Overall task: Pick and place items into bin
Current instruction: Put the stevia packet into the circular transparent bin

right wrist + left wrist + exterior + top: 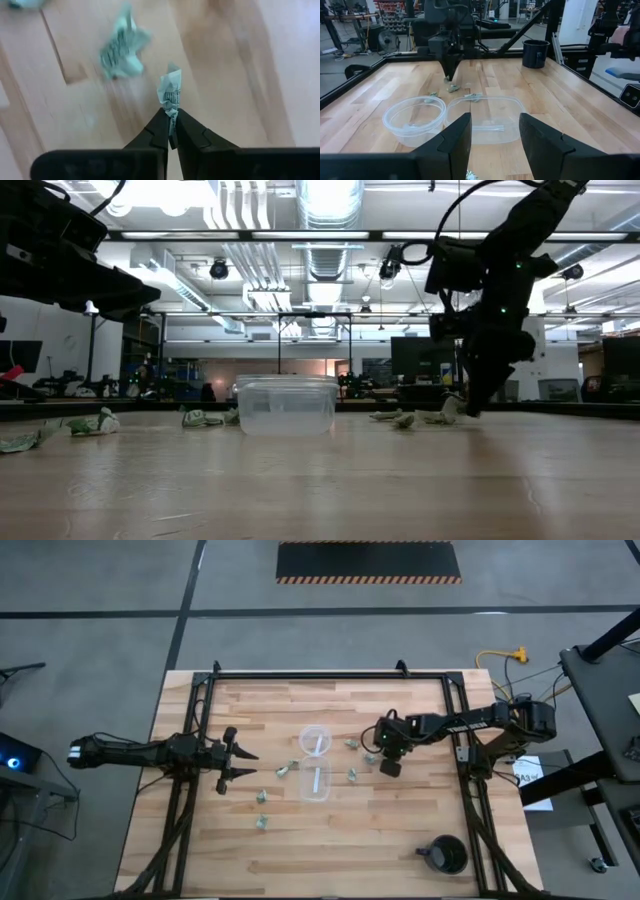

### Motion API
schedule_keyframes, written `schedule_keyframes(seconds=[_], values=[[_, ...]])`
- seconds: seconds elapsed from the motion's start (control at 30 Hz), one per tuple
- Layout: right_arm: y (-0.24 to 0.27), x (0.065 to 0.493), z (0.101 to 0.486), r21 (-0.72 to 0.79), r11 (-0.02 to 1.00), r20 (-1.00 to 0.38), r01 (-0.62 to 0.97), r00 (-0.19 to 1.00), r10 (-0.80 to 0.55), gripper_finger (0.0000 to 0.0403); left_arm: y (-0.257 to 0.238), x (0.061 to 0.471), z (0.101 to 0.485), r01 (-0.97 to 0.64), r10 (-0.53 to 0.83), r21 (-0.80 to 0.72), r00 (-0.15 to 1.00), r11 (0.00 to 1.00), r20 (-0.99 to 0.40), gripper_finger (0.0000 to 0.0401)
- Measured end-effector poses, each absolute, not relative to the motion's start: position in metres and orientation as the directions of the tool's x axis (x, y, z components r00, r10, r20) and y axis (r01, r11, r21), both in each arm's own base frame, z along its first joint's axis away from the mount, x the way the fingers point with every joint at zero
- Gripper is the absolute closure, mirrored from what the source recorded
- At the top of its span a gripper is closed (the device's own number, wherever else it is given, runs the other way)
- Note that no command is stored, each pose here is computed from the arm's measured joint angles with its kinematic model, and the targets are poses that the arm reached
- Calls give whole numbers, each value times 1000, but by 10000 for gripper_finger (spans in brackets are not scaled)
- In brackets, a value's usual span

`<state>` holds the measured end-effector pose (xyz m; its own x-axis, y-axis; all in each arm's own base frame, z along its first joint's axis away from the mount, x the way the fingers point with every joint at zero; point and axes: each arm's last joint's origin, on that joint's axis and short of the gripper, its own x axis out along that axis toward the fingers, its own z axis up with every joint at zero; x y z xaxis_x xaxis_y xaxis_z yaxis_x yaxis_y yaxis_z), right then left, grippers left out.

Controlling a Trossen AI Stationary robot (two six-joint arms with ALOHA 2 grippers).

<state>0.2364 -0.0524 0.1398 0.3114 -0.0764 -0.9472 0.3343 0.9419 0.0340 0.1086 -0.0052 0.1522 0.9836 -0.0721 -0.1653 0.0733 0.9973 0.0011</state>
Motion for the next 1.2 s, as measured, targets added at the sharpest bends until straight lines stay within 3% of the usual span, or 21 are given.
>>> schedule_keyframes(seconds=[0.3, 0.67, 0.87, 1.2], values=[[-56, 255, 147, 39, 968, -844, 247, 526, -100, 394, -5, 109, 152, 73, -72, 1, 984, 997, -165, 252], [-50, 268, 154, 159, 986, -503, -48, 855, 123, 394, -5, 109, 152, 73, -72, 1, 984, 997, -165, 252], [-49, 265, 158, 115, 990, -335, -82, 935, 117, 394, -5, 109, 152, 73, -72, 1, 984, 997, -165, 252], [-57, 273, 164, 80, 997, -214, -12, 976, 28, 394, -5, 109, 152, 73, -72, 1, 984, 997, -165, 252]])
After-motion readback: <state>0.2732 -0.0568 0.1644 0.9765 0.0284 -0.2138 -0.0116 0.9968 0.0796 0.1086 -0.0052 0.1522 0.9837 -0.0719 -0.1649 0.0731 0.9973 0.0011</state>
